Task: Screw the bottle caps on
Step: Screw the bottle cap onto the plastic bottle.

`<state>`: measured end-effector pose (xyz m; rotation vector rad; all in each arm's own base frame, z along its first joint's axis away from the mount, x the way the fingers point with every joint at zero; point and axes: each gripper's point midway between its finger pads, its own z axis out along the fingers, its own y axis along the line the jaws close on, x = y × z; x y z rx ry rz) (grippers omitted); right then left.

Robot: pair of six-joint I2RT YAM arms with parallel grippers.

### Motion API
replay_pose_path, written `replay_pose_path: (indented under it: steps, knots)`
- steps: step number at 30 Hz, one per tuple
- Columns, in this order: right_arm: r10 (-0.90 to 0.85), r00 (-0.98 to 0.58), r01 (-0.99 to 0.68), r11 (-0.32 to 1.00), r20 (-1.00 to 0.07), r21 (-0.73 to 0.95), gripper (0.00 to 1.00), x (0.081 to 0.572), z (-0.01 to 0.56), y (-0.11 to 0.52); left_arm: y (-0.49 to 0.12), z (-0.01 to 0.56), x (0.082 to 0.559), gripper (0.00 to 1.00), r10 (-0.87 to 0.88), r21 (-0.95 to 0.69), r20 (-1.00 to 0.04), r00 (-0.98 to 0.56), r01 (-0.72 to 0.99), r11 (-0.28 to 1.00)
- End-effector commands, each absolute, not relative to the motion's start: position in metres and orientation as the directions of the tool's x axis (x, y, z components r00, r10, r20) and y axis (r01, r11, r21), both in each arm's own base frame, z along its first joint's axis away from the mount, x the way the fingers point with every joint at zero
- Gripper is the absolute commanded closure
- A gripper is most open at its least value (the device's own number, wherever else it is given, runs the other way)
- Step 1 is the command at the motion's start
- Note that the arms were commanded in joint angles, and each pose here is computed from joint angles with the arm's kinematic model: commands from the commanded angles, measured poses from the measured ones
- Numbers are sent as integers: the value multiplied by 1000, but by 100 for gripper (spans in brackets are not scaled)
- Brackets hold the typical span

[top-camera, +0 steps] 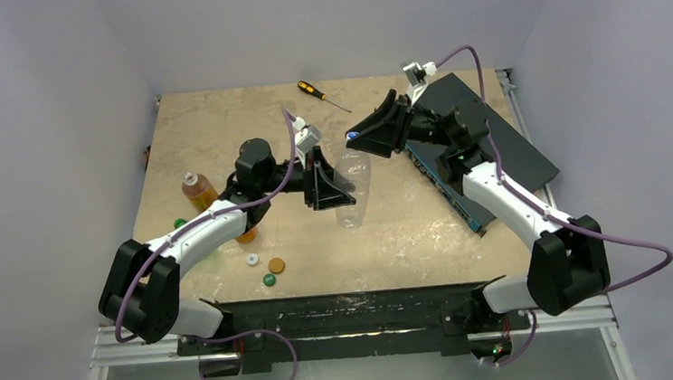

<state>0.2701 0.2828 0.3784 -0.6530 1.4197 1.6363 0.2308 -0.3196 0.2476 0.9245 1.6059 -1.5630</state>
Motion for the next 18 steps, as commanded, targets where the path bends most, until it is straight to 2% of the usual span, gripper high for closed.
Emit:
replay_pose_path:
  steps: [1, 5, 8, 10, 14, 18]
  knots:
    - [277, -443, -893, -45, -853, 449, 52, 255, 400, 281, -319, 241, 234, 100, 20, -534, -845, -534, 845, 23]
    - [280, -461, -879, -13, -842, 476, 69, 261, 398, 281, -319, 238, 235, 100, 24, -541, -841, -541, 841, 29]
    - [266, -455, -867, 87, -850, 491, 81, 274, 389, 281, -318, 238, 240, 100, 18, -539, -841, -541, 840, 59]
    - [257, -427, -849, 216, -867, 482, 87, 288, 381, 282, -318, 236, 250, 100, 8, -541, -838, -545, 834, 109]
    - [218, -398, -747, 488, -891, 452, 100, 311, 365, 283, -311, 232, 280, 100, -4, -493, -857, -515, 819, 294]
    - [213, -429, -567, 693, -878, 445, 100, 328, 343, 281, -297, 240, 309, 100, -37, -413, -892, -451, 778, 473]
